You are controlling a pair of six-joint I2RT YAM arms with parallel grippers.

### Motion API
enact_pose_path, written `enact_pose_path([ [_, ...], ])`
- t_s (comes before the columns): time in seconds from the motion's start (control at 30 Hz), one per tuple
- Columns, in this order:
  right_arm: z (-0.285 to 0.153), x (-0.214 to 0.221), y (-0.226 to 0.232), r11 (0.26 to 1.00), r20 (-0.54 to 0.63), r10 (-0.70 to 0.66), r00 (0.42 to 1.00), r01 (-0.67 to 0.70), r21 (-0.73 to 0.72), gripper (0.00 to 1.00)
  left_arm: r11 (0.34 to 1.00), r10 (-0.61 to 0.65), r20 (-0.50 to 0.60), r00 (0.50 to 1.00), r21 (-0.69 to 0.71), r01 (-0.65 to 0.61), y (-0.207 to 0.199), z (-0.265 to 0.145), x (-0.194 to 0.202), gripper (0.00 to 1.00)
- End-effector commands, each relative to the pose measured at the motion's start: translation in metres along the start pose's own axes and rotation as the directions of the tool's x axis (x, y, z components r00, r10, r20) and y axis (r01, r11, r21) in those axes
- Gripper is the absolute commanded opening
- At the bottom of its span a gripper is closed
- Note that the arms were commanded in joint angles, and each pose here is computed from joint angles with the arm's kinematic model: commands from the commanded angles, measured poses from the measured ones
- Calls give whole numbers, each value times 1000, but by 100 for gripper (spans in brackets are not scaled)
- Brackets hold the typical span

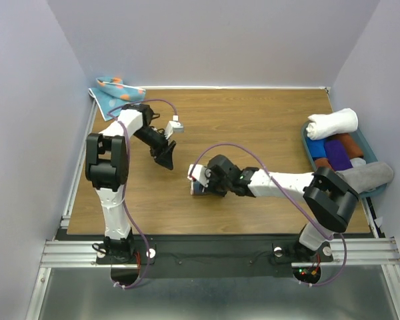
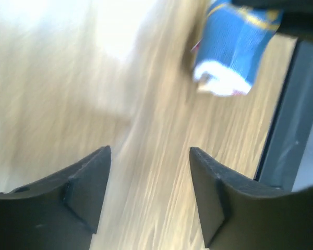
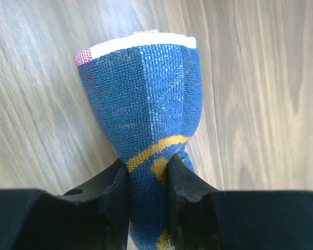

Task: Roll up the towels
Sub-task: Place the rolled towel into the container

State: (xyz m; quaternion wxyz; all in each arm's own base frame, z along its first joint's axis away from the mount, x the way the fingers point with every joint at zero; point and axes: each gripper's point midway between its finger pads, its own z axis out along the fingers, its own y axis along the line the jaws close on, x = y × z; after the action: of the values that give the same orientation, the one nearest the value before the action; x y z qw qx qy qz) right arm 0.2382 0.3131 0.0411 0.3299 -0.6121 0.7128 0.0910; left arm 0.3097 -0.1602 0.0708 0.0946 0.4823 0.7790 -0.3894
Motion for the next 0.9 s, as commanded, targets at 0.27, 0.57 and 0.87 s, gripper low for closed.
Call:
enact_pose_path([
  [0.27,-49,33,-41,833,-122,540,833,-550,-66,1,953,182,139,973,-269,-140,-38,-71,-47,99],
  [0.57,-131,60,-153,689,39,695,718,-681,249,1,949,198,210,957,-283,-135,-71,-77,-48,99],
  [0.87,-273,170,-256,495,97,722,685,-610,619,1,961,206,257,944,-235,-146,-88,-72,-49,99],
])
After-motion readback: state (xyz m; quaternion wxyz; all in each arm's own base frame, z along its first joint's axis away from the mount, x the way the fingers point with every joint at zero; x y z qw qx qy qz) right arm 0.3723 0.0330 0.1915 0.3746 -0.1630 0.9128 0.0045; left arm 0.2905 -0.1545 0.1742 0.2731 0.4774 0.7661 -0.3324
